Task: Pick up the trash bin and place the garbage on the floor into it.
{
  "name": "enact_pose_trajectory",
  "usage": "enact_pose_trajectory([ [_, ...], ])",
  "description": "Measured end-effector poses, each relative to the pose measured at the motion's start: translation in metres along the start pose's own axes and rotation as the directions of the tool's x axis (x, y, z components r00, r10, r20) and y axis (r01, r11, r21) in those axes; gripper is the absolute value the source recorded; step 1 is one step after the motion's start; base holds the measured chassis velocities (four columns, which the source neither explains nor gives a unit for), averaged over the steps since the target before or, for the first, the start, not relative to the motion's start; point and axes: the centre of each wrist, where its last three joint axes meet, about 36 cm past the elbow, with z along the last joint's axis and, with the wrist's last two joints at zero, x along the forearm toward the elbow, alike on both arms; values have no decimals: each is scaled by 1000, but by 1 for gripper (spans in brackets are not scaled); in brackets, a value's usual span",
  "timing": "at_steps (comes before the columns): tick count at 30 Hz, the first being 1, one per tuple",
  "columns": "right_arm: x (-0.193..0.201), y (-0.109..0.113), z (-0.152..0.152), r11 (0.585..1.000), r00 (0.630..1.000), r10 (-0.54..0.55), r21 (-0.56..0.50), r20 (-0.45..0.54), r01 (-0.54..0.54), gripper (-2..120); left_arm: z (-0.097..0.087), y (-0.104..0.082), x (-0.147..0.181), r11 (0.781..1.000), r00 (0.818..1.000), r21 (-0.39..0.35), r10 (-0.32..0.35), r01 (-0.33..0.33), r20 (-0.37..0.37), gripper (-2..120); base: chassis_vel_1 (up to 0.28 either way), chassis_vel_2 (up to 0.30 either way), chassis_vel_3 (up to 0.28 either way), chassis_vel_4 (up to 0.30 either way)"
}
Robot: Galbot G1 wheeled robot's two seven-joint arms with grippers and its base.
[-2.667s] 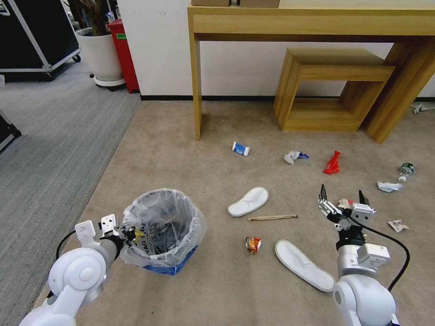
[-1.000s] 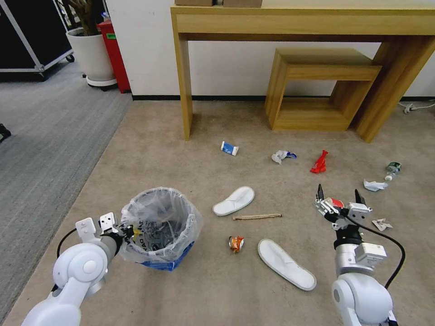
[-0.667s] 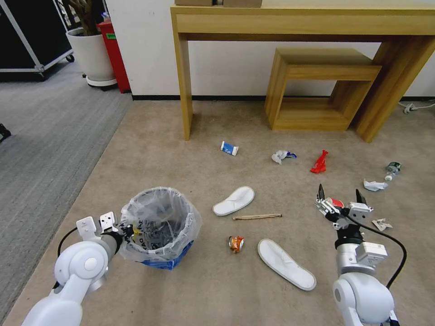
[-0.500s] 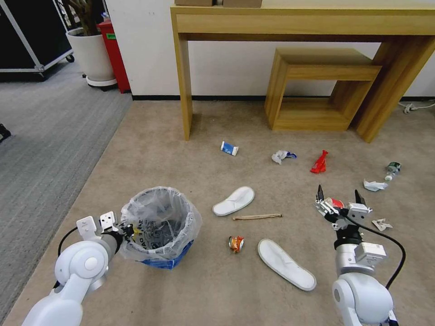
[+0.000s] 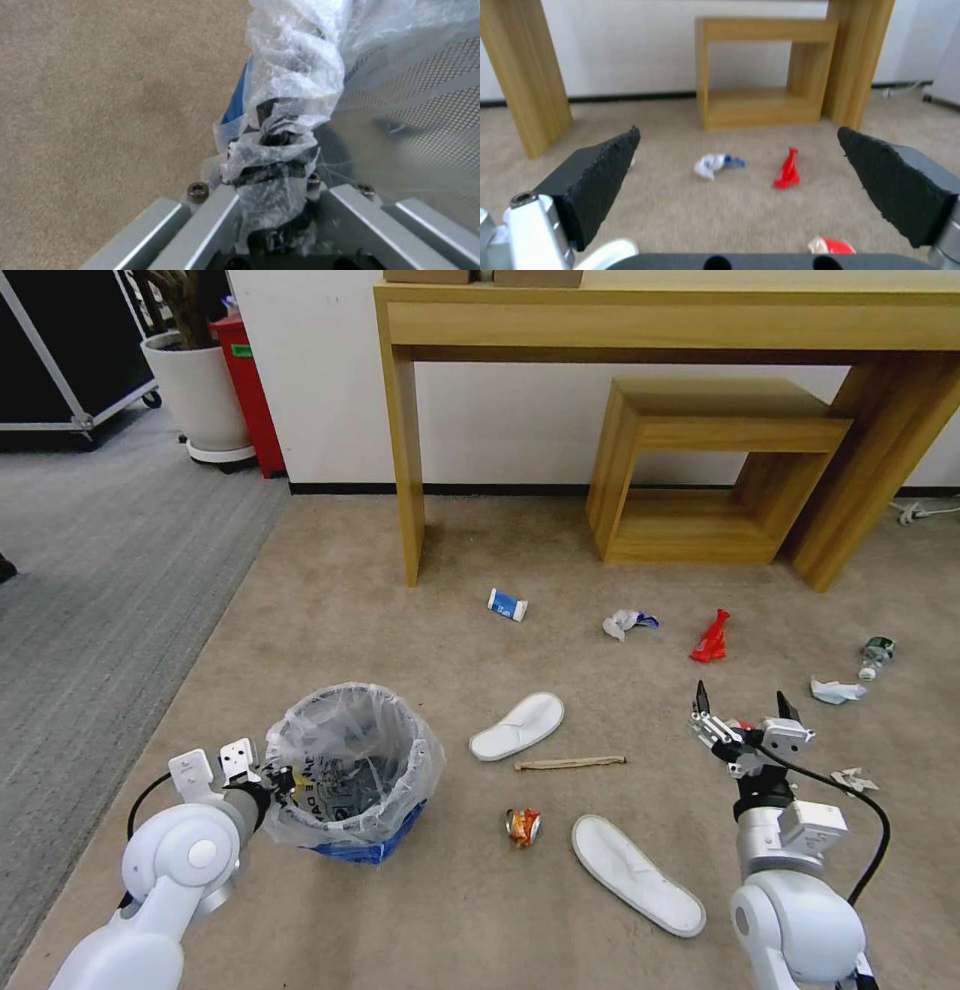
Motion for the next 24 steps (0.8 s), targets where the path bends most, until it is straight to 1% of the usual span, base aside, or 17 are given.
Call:
enact_pose_trajectory([
  [2,0,-2,0,1000,1000,-4,1,-31,4,100,0,0,-1,1000,1000,-1,-2,2,0,0,0,0,0,0],
  [4,3,-7,-6,999,994,-31,20,-108,33,100,1,0,-1,1000,1000,-4,-3,3,-1,0,0,0,0,0],
  [5,3,-7,-6,999,994,-31,20,-108,33,100,1,0,-1,1000,1000,-4,-3,3,-1,0,0,0,0,0],
  [8,5,-19,-20,995,945,-103,-22,-311,102,100,4,1,-4,1000,1000,-4,-4,4,2,0,0,0,0,0],
  [9,5,-19,-20,995,945,-103,-22,-311,102,100,4,1,-4,1000,1000,-4,-4,4,2,0,0,0,0,0],
  [11,3,-27,-25,989,888,-141,-20,-438,147,100,6,0,-5,1000,1000,-4,-4,4,2,0,0,0,0,0],
  [12,3,-27,-25,989,888,-141,-20,-438,147,100,6,0,-5,1000,1000,-4,-4,4,2,0,0,0,0,0],
  [13,2,-29,-27,988,869,-147,-19,-473,156,100,7,0,-5,1000,1000,-4,-5,5,2,0,0,0,0,0],
  [14,-2,-36,-30,982,814,-155,-1,-560,187,100,8,0,-6,1000,1000,-2,-5,5,3,0,0,0,0,0],
  [15,-5,-40,-29,980,797,-153,13,-585,197,100,8,0,-6,1000,1000,-1,-6,6,3,0,0,0,0,0],
  [16,-5,-40,-29,980,797,-153,13,-585,197,100,8,0,-6,1000,1000,-1,-6,6,3,0,0,0,0,0],
  [19,-18,-61,-14,967,728,-110,96,-677,236,100,9,0,-7,1000,1000,4,-6,6,5,0,0,0,0,0],
  [20,-18,-61,-14,967,728,-110,96,-677,236,100,9,0,-7,1000,1000,4,-6,6,5,0,0,0,0,0],
  [21,-23,-69,-5,962,697,-96,113,-710,247,100,10,-1,-8,1000,1000,8,-7,7,6,0,0,0,0,0],
  [22,-24,-72,0,961,683,-91,117,-725,252,100,10,-1,-8,1000,1000,9,-7,7,6,0,0,0,0,0],
  [23,-28,-80,16,956,646,-78,127,-759,265,100,12,-2,-9,1000,1000,13,-8,8,6,0,0,0,0,0],
  [24,-28,-80,16,956,646,-78,127,-759,265,100,12,-2,-9,1000,1000,13,-8,8,6,0,0,0,0,0],
])
